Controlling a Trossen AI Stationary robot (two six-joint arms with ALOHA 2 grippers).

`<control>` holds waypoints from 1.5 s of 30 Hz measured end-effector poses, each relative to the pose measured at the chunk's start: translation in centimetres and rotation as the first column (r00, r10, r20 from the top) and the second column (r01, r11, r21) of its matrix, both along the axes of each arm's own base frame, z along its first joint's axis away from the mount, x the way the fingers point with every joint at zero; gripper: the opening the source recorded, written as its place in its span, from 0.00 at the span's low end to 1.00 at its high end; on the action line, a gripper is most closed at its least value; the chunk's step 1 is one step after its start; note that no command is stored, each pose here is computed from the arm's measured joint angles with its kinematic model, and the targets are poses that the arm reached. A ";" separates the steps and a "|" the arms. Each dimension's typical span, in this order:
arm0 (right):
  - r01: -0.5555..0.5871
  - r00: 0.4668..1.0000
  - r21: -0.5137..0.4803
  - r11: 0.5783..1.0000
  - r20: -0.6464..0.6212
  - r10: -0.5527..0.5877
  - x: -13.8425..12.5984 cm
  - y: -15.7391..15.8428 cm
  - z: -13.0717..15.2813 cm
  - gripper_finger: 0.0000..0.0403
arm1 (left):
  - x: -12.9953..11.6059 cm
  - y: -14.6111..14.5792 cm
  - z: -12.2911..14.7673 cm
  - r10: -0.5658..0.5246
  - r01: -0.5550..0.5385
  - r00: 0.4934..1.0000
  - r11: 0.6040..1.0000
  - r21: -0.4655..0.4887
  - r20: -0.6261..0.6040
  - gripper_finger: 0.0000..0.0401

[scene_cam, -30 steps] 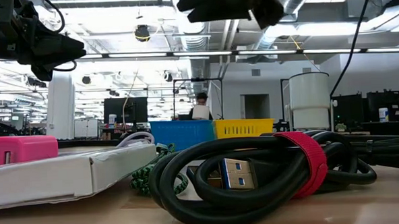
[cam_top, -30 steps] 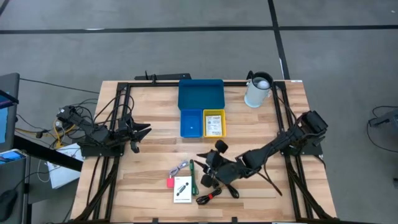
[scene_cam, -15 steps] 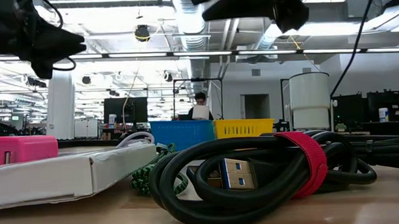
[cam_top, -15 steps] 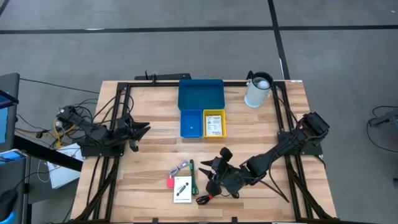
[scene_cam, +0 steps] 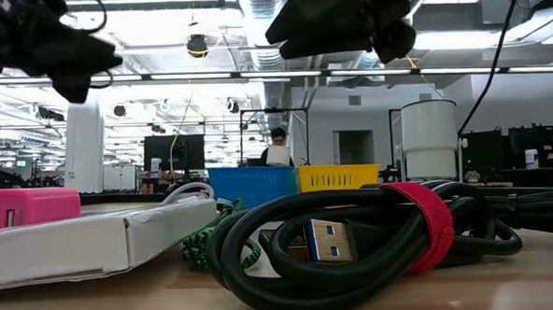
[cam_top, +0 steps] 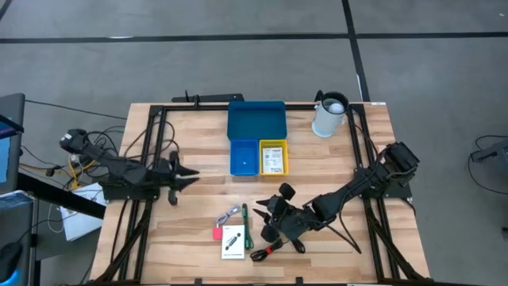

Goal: Pick and place items into bin
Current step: Put the white card reader box into the yellow bin

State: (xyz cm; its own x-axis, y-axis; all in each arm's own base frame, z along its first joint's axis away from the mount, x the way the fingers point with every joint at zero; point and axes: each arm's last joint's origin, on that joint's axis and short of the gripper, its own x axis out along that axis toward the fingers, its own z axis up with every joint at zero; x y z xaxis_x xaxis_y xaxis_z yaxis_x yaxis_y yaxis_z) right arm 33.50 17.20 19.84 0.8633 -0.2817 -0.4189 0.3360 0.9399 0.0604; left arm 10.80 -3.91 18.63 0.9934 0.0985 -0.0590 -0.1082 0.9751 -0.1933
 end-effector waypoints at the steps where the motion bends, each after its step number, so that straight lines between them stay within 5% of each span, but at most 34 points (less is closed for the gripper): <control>1: -0.006 1.000 -0.007 1.000 -0.010 0.006 0.1 -0.2 0.0 0.29 | 0.4 -0.3 -0.2 -0.030 0.030 0.999 1.000 0.003 -0.035 0.24; 7: -0.005 0.997 -0.023 1.000 -0.073 0.003 0.4 -1.3 -0.5 0.29 | 2.9 -2.2 -1.1 -0.192 0.209 0.951 0.977 0.047 -0.244 0.24; 15: -0.013 0.992 -0.048 0.999 -0.127 0.007 0.0 -1.4 -0.9 0.29 | 6.4 -5.5 -2.3 -0.382 0.425 0.796 0.905 -0.016 -0.470 0.24; 32: -0.053 0.979 -0.088 0.995 -0.199 0.035 -1.1 -0.4 -1.5 0.29 | 14.0 -14.4 -2.5 -0.352 0.445 0.590 0.893 -0.070 -0.727 0.24; 37: -0.072 0.975 -0.077 0.994 -0.217 0.054 -1.2 -0.3 -1.5 0.29 | 14.7 -16.4 -1.0 -0.327 0.441 0.527 0.894 -0.077 -0.785 0.24; 45: -0.079 0.972 -0.074 0.994 -0.228 0.060 -1.4 -0.2 -1.6 0.29 | 14.1 -17.6 0.1 -0.314 0.372 0.505 0.920 -0.125 -0.804 0.24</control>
